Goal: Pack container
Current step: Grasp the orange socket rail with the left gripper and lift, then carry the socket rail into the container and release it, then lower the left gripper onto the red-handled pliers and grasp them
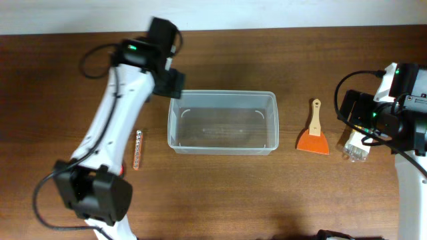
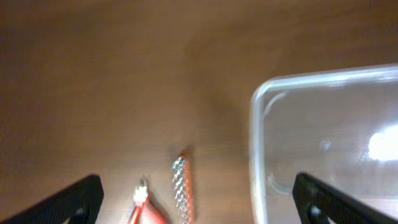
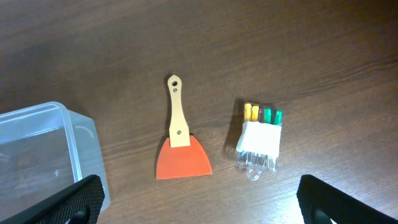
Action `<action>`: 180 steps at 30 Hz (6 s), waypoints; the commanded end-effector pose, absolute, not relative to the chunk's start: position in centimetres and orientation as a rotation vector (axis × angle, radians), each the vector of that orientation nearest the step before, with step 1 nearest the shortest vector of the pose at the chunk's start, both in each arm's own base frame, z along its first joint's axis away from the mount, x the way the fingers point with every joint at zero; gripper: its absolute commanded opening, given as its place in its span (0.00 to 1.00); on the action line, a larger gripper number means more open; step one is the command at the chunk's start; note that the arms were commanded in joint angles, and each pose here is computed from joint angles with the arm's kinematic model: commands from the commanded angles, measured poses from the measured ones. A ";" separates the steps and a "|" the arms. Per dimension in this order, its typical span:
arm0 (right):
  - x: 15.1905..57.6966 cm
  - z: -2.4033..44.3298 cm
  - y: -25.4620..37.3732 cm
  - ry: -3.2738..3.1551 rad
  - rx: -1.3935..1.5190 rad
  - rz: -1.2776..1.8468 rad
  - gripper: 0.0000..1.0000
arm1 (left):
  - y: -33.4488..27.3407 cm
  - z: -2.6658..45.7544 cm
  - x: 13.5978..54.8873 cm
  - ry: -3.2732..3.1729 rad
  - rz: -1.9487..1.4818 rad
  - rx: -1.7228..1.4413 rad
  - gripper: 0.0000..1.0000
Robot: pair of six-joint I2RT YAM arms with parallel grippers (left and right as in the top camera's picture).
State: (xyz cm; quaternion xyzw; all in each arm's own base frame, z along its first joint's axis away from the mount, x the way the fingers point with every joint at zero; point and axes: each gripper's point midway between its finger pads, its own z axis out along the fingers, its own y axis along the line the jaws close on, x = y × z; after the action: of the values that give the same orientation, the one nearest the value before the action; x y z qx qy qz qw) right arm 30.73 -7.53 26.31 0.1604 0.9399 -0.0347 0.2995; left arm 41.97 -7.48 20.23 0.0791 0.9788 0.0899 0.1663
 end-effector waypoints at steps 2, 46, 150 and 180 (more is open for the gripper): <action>31.0 26.4 -7.6 2.493 0.442 -0.085 0.99 | -2.1 23.3 38.5 2.847 0.250 0.090 0.99; 31.7 25.0 -7.8 2.538 0.444 -0.086 0.99 | -0.4 -1.8 31.6 3.124 0.079 0.097 0.97; 31.9 25.2 -7.8 2.527 0.441 -0.086 0.99 | -1.8 30.1 30.9 2.798 0.219 0.380 0.99; 32.0 25.3 -7.9 2.520 0.440 -0.087 0.99 | 5.0 3.3 26.2 3.116 -0.142 -0.409 0.99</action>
State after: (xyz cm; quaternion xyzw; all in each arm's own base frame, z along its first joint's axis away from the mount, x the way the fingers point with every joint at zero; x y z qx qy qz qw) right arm 31.84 -7.78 24.85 0.1607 0.9457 -0.0338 0.2805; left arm 26.36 4.96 5.10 -0.1140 0.9924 -0.0387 0.0246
